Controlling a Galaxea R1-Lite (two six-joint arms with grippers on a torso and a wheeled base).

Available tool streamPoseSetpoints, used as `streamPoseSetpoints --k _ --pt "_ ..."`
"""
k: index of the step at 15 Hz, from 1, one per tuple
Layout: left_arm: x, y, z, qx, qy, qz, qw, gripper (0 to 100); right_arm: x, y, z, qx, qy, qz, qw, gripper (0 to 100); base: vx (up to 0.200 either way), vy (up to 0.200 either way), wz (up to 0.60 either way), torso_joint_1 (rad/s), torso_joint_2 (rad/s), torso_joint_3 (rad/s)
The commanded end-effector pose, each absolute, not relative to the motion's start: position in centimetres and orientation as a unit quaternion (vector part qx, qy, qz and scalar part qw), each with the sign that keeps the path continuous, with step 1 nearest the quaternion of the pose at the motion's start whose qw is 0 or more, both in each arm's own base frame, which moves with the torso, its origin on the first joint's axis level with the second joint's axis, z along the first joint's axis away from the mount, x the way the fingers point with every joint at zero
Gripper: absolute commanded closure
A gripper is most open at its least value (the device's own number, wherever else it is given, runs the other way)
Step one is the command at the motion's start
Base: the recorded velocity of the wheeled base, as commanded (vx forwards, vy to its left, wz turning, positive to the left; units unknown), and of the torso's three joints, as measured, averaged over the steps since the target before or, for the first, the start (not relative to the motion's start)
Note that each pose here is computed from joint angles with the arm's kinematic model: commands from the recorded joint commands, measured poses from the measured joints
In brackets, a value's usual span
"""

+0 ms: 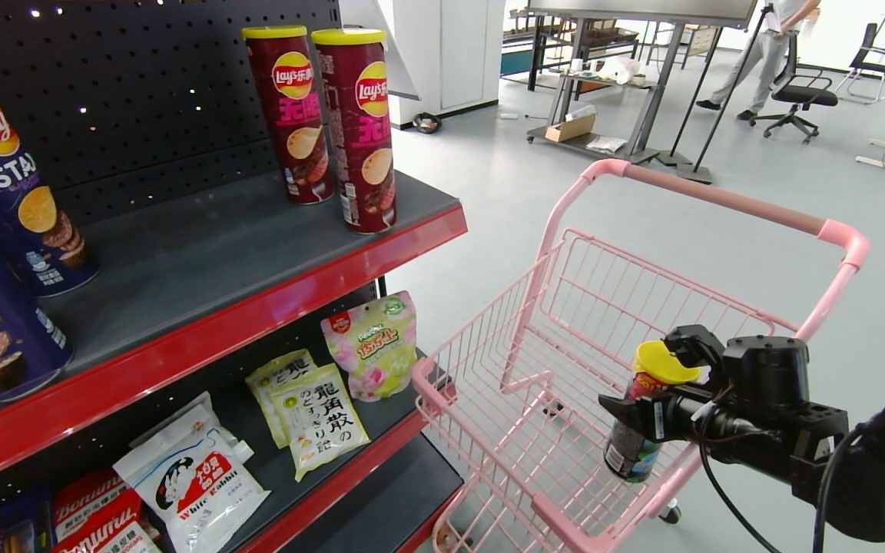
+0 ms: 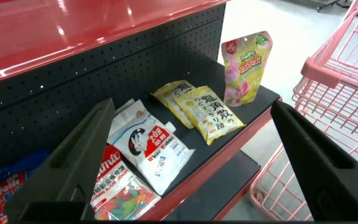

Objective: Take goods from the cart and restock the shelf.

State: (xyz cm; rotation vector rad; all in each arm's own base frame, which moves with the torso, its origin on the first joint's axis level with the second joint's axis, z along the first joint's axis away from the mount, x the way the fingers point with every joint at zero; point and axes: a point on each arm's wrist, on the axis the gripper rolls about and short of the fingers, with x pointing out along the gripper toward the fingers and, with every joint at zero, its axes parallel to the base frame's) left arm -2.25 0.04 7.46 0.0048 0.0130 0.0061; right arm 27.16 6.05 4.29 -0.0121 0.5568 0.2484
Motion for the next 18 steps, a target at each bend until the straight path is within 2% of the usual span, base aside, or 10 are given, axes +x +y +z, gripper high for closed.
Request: streamPoseSetpoints --k 1,2,7,9,10,11,13,15,18 --pt "-2.3 0.0 7.5 0.002 0.006 0.003 1.0 0 27.4 5.8 4.2 -0.006 0.274 0.112 0.955 0 0.0 0.0 0.0 0.0 0.0 0.0" --pt "-2.3 0.0 7.5 0.002 0.006 0.003 1.0 0 27.6 5.8 4.1 -0.007 0.272 0.106 0.956 100 0.0 0.0 0.0 0.0 0.0 0.0" --pt "-2.3 0.0 7.5 0.002 0.006 0.003 1.0 0 27.6 5.9 3.9 -0.008 0.273 0.108 0.956 100 0.0 0.0 0.0 0.0 0.0 0.0" --pt "-2.3 0.0 7.5 0.002 0.006 0.003 1.0 0 27.9 6.1 5.1 -0.008 0.247 0.11 0.963 100 0.0 0.0 0.0 0.0 0.0 0.0" --pt "-2.3 0.0 7.5 0.002 0.006 0.003 1.0 0 28.6 7.3 8.5 -0.012 0.177 0.109 0.978 100 0.0 0.0 0.0 0.0 0.0 0.0" --pt "-2.3 0.0 7.5 0.002 0.006 0.003 1.0 0 29.0 7.6 9.7 -0.014 0.152 0.104 0.983 100 0.0 0.0 0.0 0.0 0.0 0.0" --pt "-2.3 0.0 7.5 0.002 0.006 0.002 1.0 0 30.0 8.1 14.3 -0.065 0.076 0.086 0.991 100 0.0 0.0 0.0 0.0 0.0 0.0" --pt "-2.3 0.0 7.5 0.002 0.006 0.002 1.0 0 28.9 8.3 19.2 -0.082 0.062 0.089 0.991 100 0.0 0.0 0.0 0.0 0.0 0.0" --pt "-2.3 0.0 7.5 0.002 0.006 0.002 1.0 0 24.7 7.5 24.0 -0.083 0.066 0.087 0.991 100 0.0 0.0 0.0 0.0 0.0 0.0"
